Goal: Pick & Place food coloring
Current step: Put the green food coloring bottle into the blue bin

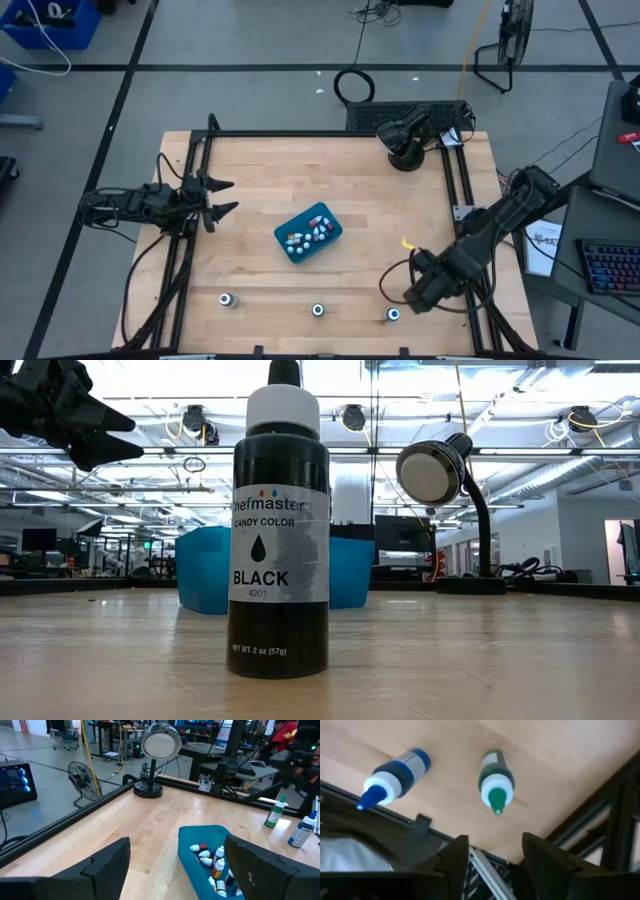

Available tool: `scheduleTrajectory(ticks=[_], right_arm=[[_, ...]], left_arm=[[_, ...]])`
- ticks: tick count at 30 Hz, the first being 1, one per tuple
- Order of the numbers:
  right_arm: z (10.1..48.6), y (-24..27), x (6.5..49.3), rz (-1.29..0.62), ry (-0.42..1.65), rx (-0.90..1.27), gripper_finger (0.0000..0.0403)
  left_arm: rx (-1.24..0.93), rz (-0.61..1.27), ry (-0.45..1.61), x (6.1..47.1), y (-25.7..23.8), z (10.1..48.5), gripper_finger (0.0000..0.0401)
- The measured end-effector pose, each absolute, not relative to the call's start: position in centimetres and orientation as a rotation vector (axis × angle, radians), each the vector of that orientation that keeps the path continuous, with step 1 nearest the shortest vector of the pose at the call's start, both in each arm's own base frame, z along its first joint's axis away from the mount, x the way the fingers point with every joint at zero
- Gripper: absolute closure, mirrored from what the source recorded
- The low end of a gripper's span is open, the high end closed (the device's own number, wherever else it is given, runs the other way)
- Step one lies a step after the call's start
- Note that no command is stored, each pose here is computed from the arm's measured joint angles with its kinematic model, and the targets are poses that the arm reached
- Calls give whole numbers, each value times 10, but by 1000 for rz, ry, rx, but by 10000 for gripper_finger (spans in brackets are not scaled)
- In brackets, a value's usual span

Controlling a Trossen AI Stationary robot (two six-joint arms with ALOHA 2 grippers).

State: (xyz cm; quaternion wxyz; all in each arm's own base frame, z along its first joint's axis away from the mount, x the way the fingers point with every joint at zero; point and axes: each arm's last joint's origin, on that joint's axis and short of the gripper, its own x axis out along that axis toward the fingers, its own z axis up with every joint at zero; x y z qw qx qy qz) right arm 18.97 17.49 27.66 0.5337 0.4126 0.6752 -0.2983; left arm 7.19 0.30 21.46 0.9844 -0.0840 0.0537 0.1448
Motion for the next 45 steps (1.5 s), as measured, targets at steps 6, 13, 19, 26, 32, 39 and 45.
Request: scheduleTrajectory(ticks=[6,13,19,26,32,39,45], right_arm=[[251,182,188,-696,1590,1022,196],[211,183,187,-625,1573,1071,204],[189,178,182,-625,1574,1067,206],[183,176,179,-625,1578,1040,206],[183,175,181,-634,1525,1026,206],[183,174,182,-643,1486,1018,206],[183,173,182,-650,1467,1012,207]], left_arm=[[-169,291,108,72,3,215,78],[-169,291,108,72,3,215,90],[-169,291,108,72,3,215,85],[-169,291,108,72,3,215,81],[-169,291,108,72,3,215,90],[-169,291,108,72,3,215,83],[-169,291,108,72,3,215,82]])
